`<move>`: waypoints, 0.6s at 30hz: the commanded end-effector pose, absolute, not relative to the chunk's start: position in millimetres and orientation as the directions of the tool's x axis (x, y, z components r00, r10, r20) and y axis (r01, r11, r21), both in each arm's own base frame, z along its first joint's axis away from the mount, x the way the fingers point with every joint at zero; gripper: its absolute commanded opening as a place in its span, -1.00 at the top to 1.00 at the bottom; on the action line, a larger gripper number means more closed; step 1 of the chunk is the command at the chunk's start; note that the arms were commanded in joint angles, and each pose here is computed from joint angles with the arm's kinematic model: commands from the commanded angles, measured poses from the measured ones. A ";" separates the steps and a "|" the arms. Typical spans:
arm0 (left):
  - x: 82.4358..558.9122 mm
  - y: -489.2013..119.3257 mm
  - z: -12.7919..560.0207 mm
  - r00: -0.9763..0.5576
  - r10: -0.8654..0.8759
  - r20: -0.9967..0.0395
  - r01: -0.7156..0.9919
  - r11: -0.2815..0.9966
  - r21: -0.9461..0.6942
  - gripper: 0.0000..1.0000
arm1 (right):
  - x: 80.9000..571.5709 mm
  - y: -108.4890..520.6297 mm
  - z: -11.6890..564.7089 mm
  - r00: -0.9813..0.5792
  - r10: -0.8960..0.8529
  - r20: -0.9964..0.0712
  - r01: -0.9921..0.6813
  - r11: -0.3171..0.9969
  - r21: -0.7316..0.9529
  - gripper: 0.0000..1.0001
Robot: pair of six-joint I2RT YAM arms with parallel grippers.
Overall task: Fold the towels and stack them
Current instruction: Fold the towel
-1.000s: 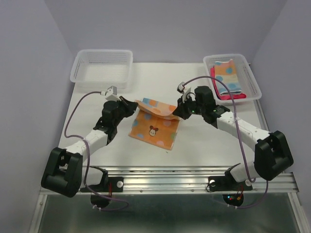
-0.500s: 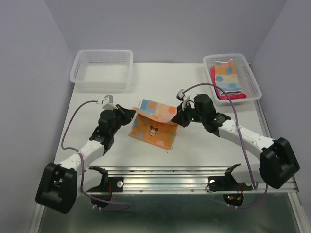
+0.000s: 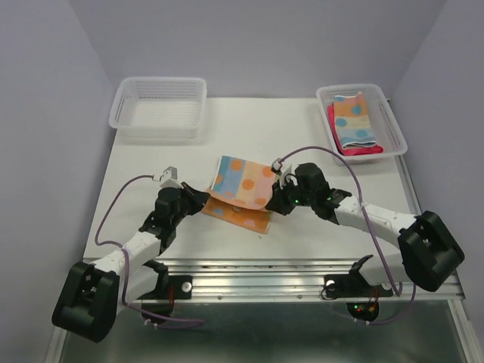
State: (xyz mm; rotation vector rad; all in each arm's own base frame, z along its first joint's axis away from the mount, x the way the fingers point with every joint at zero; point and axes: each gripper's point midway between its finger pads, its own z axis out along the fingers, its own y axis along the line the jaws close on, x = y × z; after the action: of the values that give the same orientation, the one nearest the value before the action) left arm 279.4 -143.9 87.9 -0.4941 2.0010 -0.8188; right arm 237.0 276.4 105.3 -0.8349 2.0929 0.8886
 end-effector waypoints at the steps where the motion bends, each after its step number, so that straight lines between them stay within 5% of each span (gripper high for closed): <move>1: 273.9 -141.6 81.0 -0.520 -0.623 -0.584 -0.034 0.698 -0.715 1.00 | 230.2 286.1 95.8 -0.551 -0.274 -0.788 -0.769 0.534 0.352 0.84; 11: 267.8 -133.4 65.4 -0.536 -0.620 -0.573 -0.099 0.720 -0.687 1.00 | 216.1 293.9 61.9 -0.607 -0.305 -0.734 -0.745 0.538 0.393 0.71; 17: 256.8 -138.2 52.0 -0.599 -0.599 -0.532 -0.119 0.724 -0.680 0.98 | 202.7 297.8 59.0 -0.616 -0.314 -0.722 -0.752 0.506 0.422 0.09; 18: 254.3 -136.8 49.1 -0.606 -0.598 -0.524 -0.135 0.727 -0.673 0.82 | 200.2 298.5 59.6 -0.617 -0.313 -0.722 -0.754 0.499 0.427 -0.05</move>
State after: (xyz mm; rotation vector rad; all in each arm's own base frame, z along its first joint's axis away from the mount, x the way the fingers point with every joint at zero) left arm 261.0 -136.3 55.3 -0.5436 2.1099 -0.7646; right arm 209.9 290.3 54.2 -0.8514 2.2253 0.9484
